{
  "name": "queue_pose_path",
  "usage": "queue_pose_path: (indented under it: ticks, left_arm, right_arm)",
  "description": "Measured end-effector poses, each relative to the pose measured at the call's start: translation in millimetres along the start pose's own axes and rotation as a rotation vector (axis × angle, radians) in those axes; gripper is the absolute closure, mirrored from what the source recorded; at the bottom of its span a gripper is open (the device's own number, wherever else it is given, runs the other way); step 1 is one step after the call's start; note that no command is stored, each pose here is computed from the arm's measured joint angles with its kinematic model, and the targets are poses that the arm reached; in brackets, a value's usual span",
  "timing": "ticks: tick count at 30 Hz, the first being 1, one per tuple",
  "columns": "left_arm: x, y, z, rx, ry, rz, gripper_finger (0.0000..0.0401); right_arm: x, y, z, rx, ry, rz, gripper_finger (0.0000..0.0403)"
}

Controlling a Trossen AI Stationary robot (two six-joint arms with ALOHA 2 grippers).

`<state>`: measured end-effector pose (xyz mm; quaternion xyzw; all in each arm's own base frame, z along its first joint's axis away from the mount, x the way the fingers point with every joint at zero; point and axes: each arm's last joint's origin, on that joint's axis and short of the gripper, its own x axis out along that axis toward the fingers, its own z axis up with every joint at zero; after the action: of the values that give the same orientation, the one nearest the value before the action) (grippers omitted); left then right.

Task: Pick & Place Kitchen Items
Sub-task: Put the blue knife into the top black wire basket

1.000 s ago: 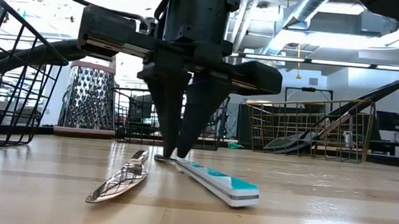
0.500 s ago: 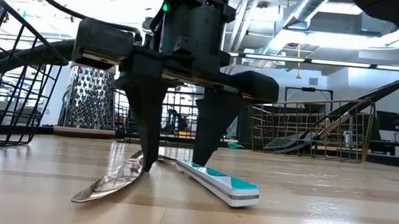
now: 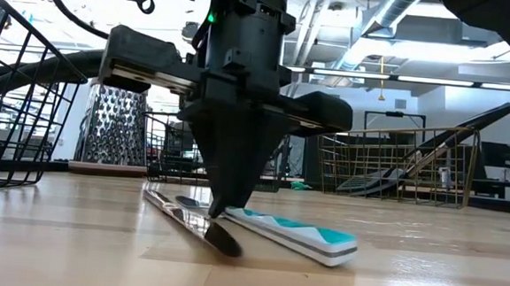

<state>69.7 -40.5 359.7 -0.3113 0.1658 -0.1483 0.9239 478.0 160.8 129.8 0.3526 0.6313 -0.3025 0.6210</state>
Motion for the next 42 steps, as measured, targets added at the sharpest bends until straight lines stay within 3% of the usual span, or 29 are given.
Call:
queue_pose_path:
  ticks: [21, 34, 37, 42]
  left_arm:
    - [0, 0, 0, 0.047, 0.0, 0.005, 0.039]
    - [0, 1, 0, 0.048, -0.006, 0.014, 0.039]
    - [0, 1, 0, 0.045, -0.006, 0.014, 0.039]
    - [0, 1, 0, 0.045, -0.006, 0.014, 0.039]
  right_arm:
    - [-18, -8, 7, -0.05, -0.059, -0.024, 0.0403]
    - [-34, -8, -6, -0.093, -0.086, -0.036, 0.04]
    - [-36, -4, -20, -0.127, -0.084, -0.029, 0.0378]
    - [-57, 0, -62, -0.185, -0.077, 0.003, 0.0296]
